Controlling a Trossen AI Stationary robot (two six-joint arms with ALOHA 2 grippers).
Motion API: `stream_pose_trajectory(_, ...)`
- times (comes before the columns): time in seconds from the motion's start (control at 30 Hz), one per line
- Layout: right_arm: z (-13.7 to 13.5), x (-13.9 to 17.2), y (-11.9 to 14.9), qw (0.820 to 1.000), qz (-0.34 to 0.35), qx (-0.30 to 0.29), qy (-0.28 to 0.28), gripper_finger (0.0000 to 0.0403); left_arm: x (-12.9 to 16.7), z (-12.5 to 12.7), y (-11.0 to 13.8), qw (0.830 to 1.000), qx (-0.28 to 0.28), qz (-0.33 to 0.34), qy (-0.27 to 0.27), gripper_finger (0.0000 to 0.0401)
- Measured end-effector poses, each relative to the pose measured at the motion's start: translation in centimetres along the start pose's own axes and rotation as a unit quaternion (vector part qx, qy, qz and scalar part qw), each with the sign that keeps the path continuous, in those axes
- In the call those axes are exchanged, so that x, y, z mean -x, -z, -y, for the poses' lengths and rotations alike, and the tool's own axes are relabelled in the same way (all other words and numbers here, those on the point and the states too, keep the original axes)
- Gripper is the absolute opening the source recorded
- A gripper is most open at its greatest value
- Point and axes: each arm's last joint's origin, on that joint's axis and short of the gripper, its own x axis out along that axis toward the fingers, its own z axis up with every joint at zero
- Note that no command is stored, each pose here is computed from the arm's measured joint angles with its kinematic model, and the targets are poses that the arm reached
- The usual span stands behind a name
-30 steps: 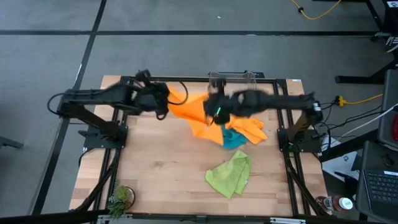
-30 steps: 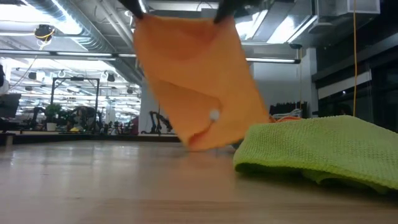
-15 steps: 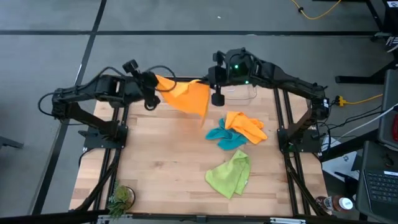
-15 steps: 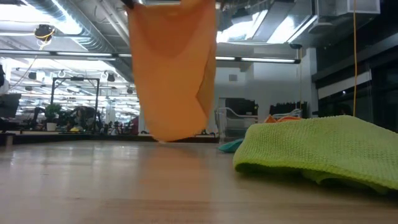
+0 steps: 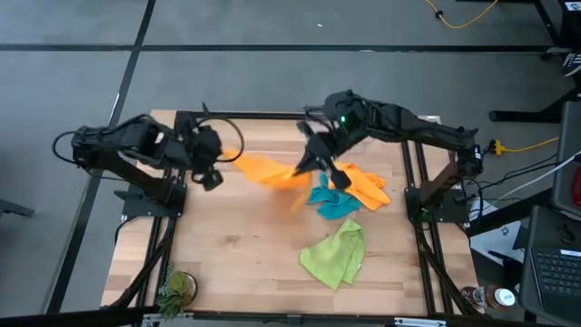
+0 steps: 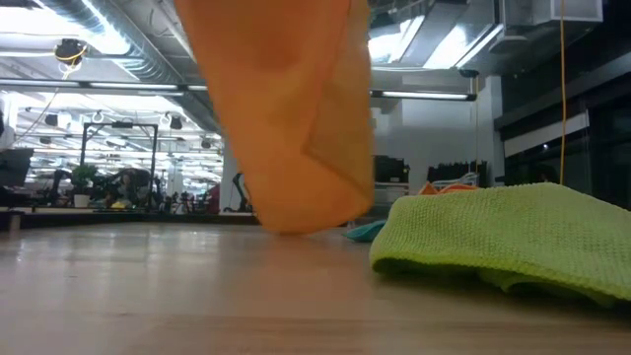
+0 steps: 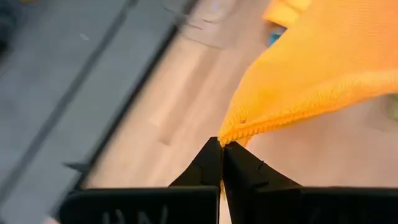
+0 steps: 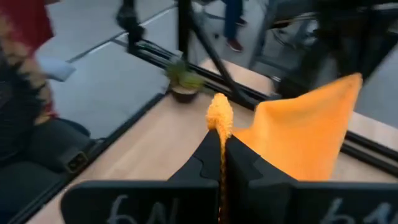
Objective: Fold microfiber towels
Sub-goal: Fold the left yellow microfiber cloth
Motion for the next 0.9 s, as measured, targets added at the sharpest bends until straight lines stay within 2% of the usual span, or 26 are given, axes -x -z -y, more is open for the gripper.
stream_pose_trajectory(0.2,-1.8,-1.2,-1.2,0.999,0.026,0.032,-0.015,0.0003,3.8,0.4,0.1,0.993,0.055,0.013,0.101,0.0)
stream_pose_trajectory(0.3,-2.2,-1.5,-1.6,0.999,0.028,0.035,0.008,0.0004,5.1,0.6,0.2,0.984,0.088,-0.001,0.155,0.0)
stream_pose_trajectory(0.37,-2.3,-1.6,-1.7,0.999,0.023,0.031,0.031,0.0004,5.4,0.8,0.3,0.98,0.097,-0.012,0.171,0.0)
stream_pose_trajectory(0.63,-1.7,-3.3,-0.7,1.0,-0.005,0.01,0.024,0.0002,3.6,2.0,1.2,0.984,0.092,-0.047,0.145,0.0)
stream_pose_trajectory(0.8,-2.0,-2.6,-1.0,0.999,0.001,0.014,0.029,0.0002,2.7,2.8,2.1,0.98,0.112,-0.081,0.141,0.0)
stream_pose_trajectory(0.9,-2.6,-1.4,-1.3,0.999,-0.002,0.013,0.029,0.0002,2.3,3.4,2.8,0.981,0.096,-0.093,0.137,0.0)
